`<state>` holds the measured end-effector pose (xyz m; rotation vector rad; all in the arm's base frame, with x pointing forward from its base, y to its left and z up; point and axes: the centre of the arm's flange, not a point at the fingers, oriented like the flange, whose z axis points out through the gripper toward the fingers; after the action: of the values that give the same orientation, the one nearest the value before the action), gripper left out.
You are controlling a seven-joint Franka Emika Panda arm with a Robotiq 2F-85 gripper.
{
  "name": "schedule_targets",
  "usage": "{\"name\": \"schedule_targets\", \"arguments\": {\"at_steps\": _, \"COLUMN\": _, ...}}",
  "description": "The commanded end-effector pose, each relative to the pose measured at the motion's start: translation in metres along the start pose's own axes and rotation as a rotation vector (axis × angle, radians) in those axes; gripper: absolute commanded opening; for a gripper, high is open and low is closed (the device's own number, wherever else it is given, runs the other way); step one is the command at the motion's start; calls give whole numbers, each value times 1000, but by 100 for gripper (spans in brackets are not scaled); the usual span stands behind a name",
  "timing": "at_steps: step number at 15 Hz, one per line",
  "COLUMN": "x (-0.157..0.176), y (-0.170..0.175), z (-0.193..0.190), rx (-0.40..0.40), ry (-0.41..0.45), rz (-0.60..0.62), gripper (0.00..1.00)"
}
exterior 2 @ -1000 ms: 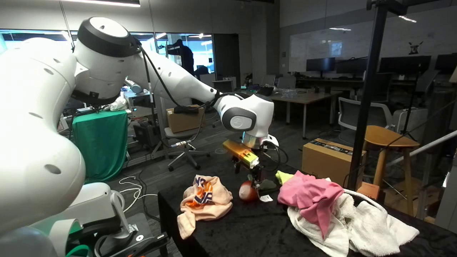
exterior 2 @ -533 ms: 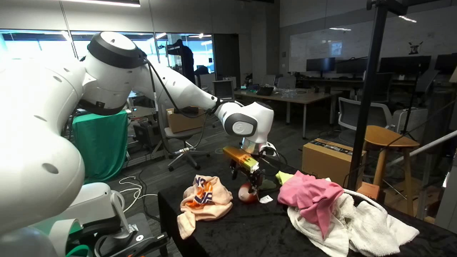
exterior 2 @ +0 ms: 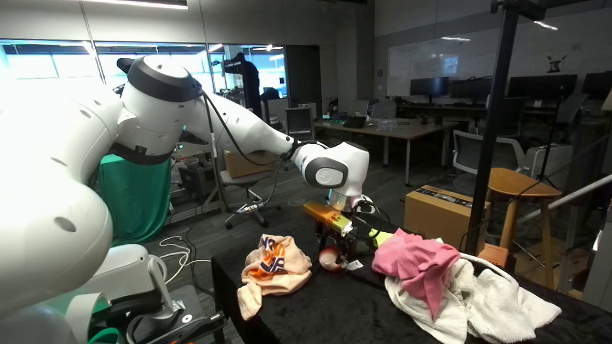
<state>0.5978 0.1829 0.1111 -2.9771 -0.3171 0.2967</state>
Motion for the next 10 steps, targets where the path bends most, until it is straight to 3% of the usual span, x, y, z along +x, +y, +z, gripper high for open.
{"name": "schedule_targets", "arguments": {"at_steps": 1, "x": 11, "y": 5, "z": -4, "rx": -4, "ry": 18, "rz": 8, "gripper": 42}}
{"name": "schedule_targets", "arguments": {"at_steps": 5, "x": 10, "y": 9, "z": -13, "rx": -6, "ry": 38, "rz": 20, "gripper": 12}}
{"name": "schedule_targets", "arguments": {"at_steps": 10, "x": 4, "y": 26, "z": -36, "rx": -4, "ry": 99, "rz": 64, "gripper": 8}}
